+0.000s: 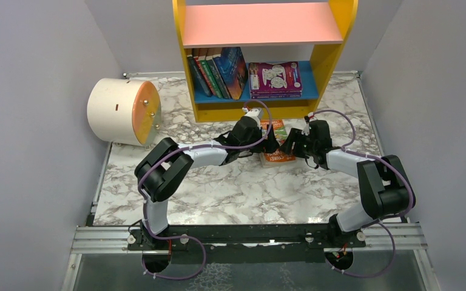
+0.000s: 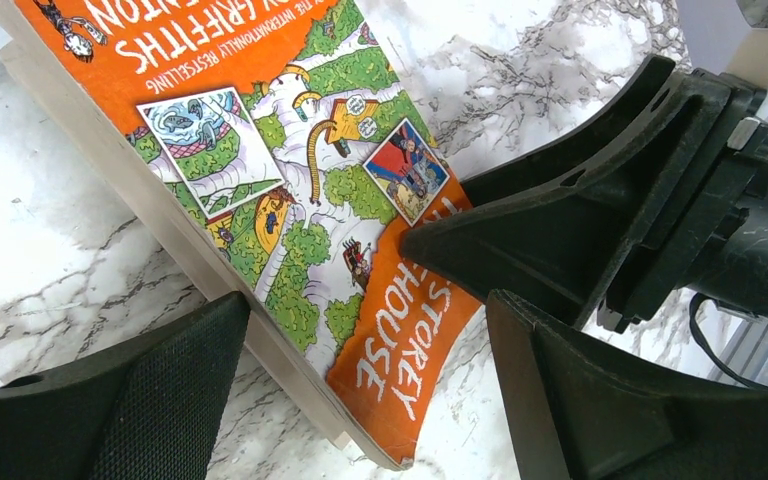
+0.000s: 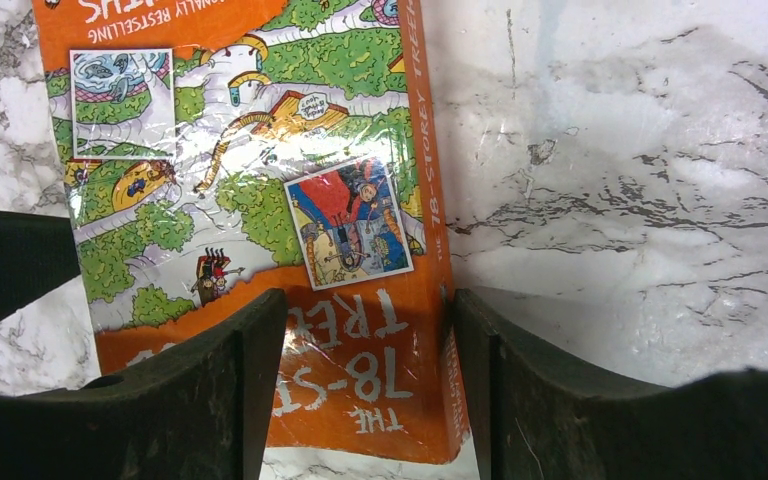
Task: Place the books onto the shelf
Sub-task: Adjust the book at the center of the board, then pick up the book from the center of the board.
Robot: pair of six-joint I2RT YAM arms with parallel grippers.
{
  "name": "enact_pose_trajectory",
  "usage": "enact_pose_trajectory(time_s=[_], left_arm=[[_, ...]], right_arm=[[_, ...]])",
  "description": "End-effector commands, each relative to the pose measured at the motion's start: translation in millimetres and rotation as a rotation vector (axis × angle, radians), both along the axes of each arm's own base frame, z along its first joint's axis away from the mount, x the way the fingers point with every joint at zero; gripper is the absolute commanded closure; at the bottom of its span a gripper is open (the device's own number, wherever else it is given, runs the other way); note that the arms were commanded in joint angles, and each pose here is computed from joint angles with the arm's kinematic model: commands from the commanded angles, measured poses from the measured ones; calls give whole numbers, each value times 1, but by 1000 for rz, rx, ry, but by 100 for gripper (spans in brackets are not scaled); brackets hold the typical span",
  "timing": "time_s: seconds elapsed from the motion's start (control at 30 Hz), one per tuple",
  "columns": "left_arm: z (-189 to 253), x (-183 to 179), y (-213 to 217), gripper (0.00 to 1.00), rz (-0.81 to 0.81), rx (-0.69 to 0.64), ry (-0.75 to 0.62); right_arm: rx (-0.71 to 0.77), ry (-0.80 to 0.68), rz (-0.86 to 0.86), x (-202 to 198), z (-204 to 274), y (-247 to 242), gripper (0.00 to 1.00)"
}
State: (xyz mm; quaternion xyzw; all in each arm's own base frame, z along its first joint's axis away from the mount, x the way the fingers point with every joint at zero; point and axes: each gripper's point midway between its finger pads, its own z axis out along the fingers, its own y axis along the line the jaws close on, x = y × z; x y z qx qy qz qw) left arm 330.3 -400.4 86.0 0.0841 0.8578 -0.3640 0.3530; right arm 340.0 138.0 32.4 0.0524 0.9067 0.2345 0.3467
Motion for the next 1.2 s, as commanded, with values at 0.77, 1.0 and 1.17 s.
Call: enact_pose_trajectory(time_s=[0.77, 1.0, 1.17], left_arm=[[12, 8, -37, 20, -62, -118, -23], [31, 8, -37, 21, -67, -141, -50], [38, 4, -31, 21, -63, -145, -57]], right_arm=[[129, 22, 152, -22, -8, 32, 43], [126, 28, 150, -23, -10, 31, 44], [124, 34, 148, -24, -13, 30, 44]])
